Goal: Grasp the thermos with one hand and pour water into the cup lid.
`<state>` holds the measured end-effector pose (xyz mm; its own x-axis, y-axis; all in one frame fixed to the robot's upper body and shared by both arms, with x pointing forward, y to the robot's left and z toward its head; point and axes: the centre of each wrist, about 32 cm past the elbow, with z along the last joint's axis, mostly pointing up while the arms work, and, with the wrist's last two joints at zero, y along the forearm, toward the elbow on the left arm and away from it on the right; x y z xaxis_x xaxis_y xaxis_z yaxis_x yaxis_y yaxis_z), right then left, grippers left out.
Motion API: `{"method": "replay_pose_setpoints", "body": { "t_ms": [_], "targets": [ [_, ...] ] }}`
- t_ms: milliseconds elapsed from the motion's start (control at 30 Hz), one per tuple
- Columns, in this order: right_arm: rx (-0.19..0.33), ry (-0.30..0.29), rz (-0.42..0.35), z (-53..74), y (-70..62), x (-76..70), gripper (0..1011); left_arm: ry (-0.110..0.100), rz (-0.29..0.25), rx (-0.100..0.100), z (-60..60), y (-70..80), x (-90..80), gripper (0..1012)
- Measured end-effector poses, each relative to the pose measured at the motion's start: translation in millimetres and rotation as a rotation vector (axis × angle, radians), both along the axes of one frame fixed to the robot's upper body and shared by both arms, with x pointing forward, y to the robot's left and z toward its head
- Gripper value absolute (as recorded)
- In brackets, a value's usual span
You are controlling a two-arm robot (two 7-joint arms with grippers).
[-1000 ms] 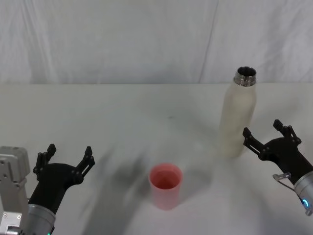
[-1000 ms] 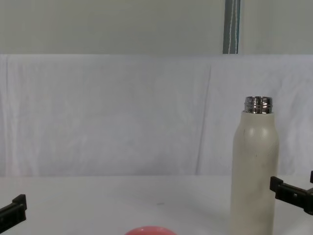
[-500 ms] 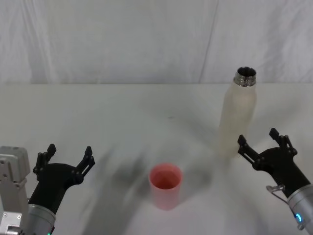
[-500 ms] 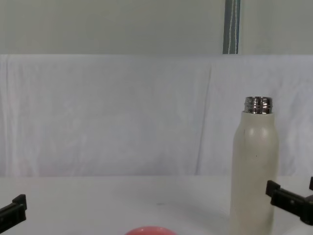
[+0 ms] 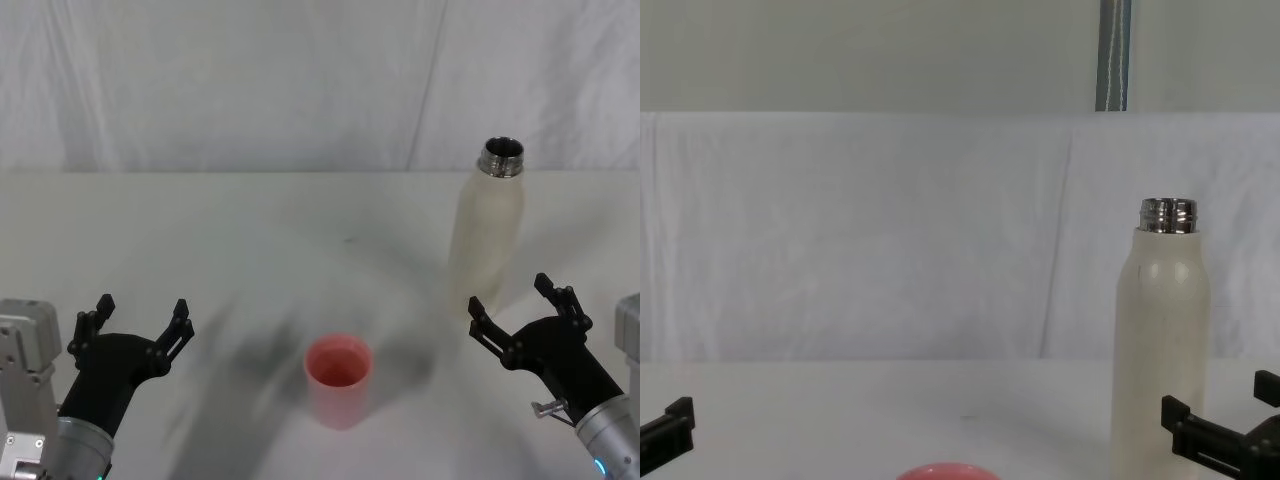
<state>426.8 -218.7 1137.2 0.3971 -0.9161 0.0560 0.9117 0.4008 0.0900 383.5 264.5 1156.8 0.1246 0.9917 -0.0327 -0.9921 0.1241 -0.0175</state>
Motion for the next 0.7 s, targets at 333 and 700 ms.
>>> {"method": "replay_pose_setpoints", "body": {
  "t_ms": [333, 700],
  "targets": [
    [-0.019, -0.003, 0.001, -0.5, -0.6, -2.4, 1001, 0.000, 0.000, 0.000, 0.0, 0.0, 0.0, 1001],
    [-0.017, -0.003, 0.001, -0.5, -0.5, -2.0, 1001, 0.000, 0.000, 0.000, 0.0, 0.0, 0.0, 1001]
  ]
}}
